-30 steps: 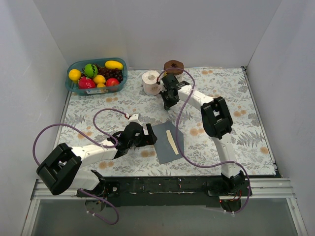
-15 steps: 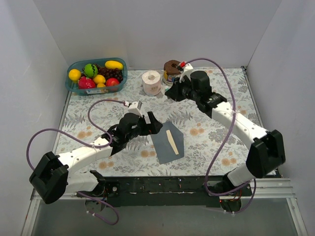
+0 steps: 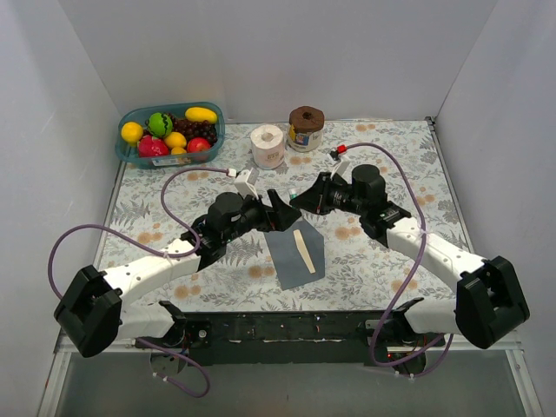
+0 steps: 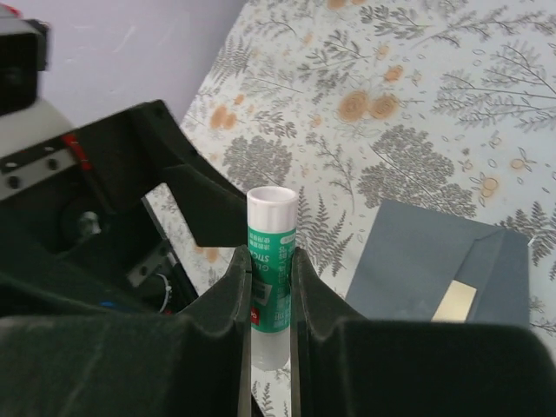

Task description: Place the letter into the envelope and seal it

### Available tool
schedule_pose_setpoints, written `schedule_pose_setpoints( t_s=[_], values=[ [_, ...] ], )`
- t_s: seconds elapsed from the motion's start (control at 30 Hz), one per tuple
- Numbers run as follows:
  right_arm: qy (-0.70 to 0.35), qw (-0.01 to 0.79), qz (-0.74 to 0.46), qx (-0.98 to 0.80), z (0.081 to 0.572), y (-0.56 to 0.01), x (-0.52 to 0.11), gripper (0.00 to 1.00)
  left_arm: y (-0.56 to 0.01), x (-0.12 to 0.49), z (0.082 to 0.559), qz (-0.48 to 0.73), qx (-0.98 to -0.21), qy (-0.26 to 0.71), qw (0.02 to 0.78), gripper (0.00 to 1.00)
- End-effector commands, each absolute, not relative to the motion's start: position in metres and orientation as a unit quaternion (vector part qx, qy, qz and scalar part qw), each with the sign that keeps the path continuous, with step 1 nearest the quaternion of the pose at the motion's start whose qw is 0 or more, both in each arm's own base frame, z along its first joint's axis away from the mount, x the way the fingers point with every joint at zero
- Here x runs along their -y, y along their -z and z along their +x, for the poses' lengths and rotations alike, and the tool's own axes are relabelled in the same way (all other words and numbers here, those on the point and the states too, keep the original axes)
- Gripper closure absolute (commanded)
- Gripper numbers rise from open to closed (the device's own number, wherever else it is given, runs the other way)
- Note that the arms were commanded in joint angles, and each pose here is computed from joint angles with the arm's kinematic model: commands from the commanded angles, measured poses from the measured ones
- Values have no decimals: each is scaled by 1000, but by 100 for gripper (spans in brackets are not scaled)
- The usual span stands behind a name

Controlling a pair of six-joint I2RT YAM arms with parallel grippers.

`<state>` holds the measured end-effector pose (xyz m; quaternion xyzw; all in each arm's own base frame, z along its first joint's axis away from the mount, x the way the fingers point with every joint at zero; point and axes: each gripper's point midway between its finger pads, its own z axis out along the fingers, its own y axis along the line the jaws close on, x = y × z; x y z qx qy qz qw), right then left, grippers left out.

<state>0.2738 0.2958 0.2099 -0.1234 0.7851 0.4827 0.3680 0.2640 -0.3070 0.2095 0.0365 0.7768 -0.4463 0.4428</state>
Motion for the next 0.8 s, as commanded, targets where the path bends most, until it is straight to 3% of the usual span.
schedule_pose_setpoints(
  t_s=[0.0, 0.37, 0.47, 0.7, 0.77],
  values=[
    [-546, 396, -134, -726, 264, -260, -303, 99, -222, 316, 263, 51, -766, 467, 439, 13],
    [-574, 367, -139, -719, 252, -254, -307, 99, -225, 321, 261, 56, -760, 480, 435, 16],
    [-580, 362, -137, -716, 250, -254, -308, 99, -226, 324, 262, 59, -758, 483, 434, 21],
    [-592, 350, -138, -713, 246, -253, -310, 99, -225, 330, 260, 65, -755, 493, 427, 50],
    [-593, 347, -140, -713, 245, -253, -310, 99, -226, 330, 259, 67, -754, 494, 427, 72]
  ],
)
